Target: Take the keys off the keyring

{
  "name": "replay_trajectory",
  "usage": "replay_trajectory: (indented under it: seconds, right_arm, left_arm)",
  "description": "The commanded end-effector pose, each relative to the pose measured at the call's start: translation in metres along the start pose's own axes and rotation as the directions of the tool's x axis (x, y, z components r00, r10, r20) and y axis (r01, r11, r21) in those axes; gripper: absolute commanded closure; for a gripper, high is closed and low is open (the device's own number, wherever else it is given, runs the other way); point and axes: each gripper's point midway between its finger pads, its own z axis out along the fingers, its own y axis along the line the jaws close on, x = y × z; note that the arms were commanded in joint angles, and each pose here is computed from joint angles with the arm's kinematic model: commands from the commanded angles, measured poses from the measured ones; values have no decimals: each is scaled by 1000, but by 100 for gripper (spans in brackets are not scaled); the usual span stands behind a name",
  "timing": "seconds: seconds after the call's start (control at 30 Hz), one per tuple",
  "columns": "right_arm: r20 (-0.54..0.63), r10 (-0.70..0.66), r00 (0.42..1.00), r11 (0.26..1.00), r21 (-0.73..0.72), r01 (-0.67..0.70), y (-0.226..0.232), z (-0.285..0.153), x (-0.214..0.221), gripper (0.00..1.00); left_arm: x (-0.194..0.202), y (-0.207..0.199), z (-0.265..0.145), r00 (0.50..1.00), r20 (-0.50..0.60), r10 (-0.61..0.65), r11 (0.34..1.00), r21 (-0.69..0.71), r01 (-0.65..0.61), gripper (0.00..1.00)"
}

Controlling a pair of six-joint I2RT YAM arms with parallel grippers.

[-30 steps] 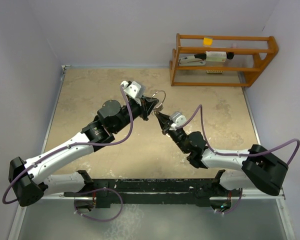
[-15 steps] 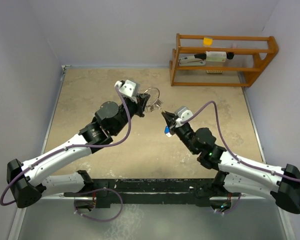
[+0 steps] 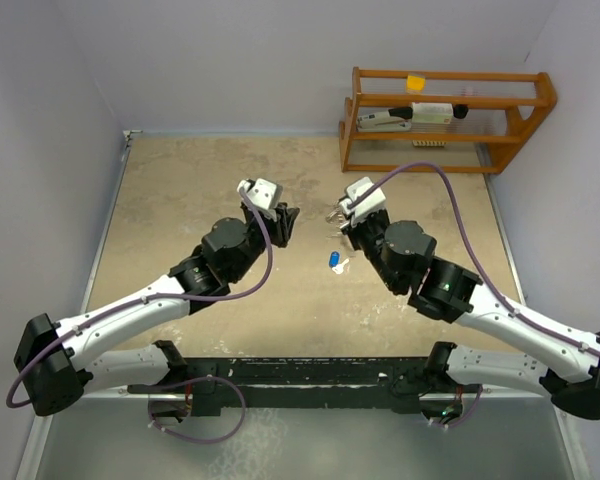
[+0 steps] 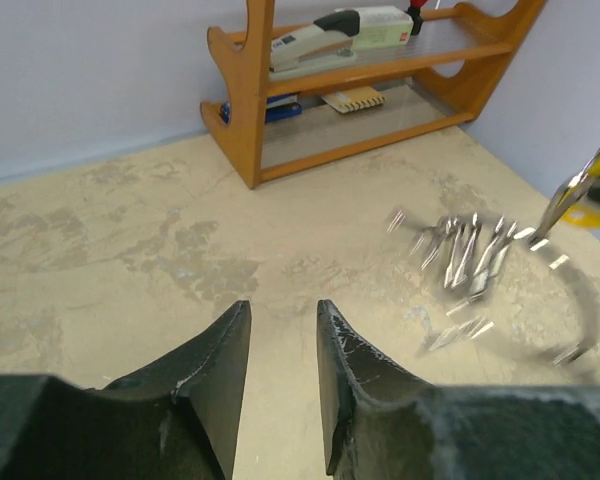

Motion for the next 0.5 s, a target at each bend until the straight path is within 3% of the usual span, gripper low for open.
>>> replay_trajectory:
  seconds: [0.0,0.23,0.47]
  right_arm:
    - [-36,-36,999,997,73,38,-21,-4,-19,100]
    - [-108,-82,991,994,60,89,-15,4,-24,100]
    - [-117,-105,988,991,68,113,-11,8,-24,100]
  left_arm:
    - [-7,1,4,998,46,-44,999,-8,44,66]
    - [6,6,14,999,-13,-48,997,-67,47,58]
    - [-12,-4,12,991,68,-114,993,-10,115,58]
